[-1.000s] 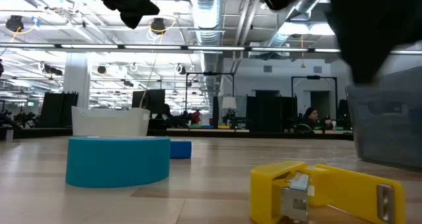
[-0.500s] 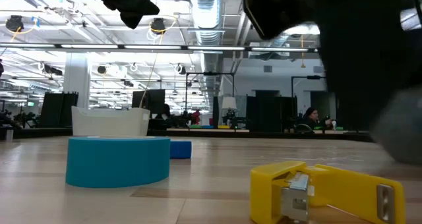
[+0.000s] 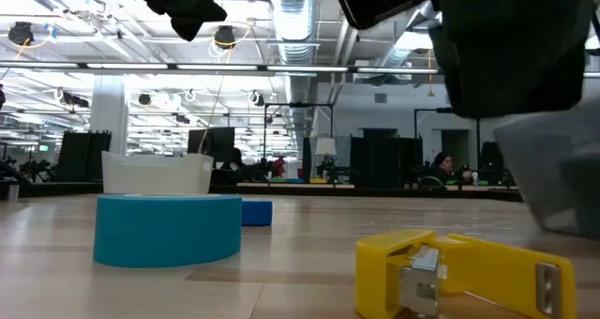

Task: Pick and place Stapler, Stapler remover, tape
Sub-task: Put the yellow stapler into the top white bin

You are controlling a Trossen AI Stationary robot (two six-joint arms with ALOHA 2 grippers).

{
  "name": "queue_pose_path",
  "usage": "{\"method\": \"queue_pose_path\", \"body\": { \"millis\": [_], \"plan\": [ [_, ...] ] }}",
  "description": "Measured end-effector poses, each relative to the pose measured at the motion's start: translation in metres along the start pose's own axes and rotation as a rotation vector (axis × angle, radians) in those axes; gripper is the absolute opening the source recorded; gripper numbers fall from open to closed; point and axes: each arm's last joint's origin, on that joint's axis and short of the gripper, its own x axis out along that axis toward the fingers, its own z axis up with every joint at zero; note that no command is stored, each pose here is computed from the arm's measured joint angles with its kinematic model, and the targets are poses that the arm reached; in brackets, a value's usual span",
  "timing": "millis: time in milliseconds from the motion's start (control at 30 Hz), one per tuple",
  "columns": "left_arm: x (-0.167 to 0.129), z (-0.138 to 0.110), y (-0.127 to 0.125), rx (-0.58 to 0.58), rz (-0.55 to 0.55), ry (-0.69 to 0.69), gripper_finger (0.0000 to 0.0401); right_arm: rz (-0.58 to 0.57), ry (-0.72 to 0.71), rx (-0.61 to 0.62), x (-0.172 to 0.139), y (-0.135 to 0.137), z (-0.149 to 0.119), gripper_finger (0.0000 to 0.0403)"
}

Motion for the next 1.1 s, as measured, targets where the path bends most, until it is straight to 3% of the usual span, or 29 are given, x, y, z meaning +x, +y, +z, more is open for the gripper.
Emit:
{"method": "queue_pose_path", "body": {
  "millis": [567,867,1100],
  "plan": [
    [0.000,0.000,0.000,0.002,0.000,-0.002,0.0004,-0.014,-0.084,-0.310,-0.040,0.032,0.021,0.0075],
    [0.000,0.000,0.000,0.003,0.000,-0.001,0.0004,-0.023,-0.089,-0.300,-0.042,0.026,0.034,0.0059],
    [0.000,0.000,0.000,0.003,0.000,-0.002,0.0004,-0.049,-0.131,-0.309,-0.058,0.041,0.035,0.0059]
  ]
}}
